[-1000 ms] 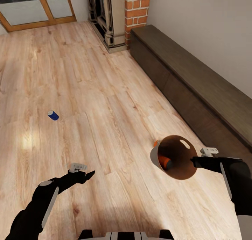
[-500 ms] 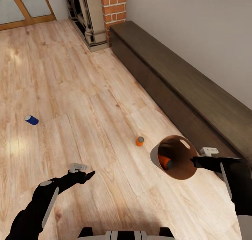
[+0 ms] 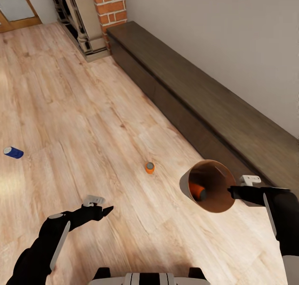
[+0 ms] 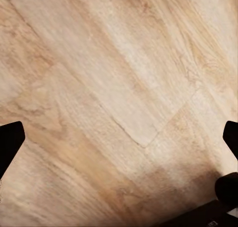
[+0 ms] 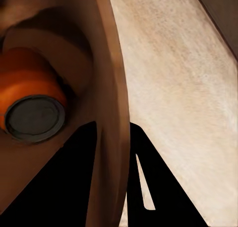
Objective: Put the three can of soda from the living room inside the tash can in the kitchen.
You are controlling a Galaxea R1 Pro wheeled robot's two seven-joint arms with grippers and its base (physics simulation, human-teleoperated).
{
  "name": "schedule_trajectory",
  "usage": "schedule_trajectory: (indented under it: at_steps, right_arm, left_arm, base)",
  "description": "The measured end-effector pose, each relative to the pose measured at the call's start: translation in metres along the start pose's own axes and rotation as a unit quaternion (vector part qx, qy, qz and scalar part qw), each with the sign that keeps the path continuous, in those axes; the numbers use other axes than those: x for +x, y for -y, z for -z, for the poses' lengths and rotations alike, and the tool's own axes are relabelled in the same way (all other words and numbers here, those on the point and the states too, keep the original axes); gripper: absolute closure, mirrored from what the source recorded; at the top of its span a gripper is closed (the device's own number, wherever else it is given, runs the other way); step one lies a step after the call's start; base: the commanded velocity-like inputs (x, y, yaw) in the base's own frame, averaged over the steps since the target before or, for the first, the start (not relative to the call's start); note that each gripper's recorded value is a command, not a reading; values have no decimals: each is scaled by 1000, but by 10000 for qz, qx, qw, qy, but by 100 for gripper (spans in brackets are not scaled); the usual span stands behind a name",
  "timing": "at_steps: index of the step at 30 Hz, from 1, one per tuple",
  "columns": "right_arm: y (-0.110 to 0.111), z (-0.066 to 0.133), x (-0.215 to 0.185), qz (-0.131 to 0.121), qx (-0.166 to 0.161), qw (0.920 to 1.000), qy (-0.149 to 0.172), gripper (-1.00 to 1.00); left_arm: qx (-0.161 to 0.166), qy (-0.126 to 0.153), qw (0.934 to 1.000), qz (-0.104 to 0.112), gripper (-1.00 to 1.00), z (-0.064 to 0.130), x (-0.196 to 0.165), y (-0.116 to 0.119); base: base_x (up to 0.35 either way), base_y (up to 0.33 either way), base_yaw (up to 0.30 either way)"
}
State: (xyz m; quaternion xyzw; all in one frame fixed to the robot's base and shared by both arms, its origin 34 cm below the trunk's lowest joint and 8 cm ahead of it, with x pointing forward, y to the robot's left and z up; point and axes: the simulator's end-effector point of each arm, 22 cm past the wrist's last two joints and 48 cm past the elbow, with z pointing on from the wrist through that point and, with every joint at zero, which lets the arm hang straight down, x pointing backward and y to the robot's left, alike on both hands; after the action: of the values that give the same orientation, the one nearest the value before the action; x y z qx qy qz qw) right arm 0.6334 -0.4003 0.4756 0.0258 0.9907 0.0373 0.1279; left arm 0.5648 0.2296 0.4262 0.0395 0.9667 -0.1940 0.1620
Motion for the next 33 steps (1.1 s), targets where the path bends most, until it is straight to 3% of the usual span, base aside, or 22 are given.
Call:
schedule_trajectory:
  at_steps: [4,15,19,23,33]
  right_arm:
    - [2,-1,1,30,48,10000,-13,100]
    - [1,-2,2,1,17,10000,-27,100]
    - [1,-2,3,-25,-6,10000,-31,100]
    - [2,-2,3,-25,2,10000,-36,100]
    - [2,-3,3,-18,14,10000,-38,100]
  left_arm:
    - [66,-204,9998,31,-100,-3,9,7]
    - [107,-368,9992,60,-100,-6,17,12]
    - [209,-466,9987,-49,-100,-10,22,23]
    - [311,-560,9978,-166,-100,-14,28,35]
    - [342,-677,9970,-168,-100,-15,34,39]
  base:
    - [120,266,-65]
    - [20,312,-9]
    - [1,218,-1]
    - [-21,-5,0]
    - [-114,-245,0]
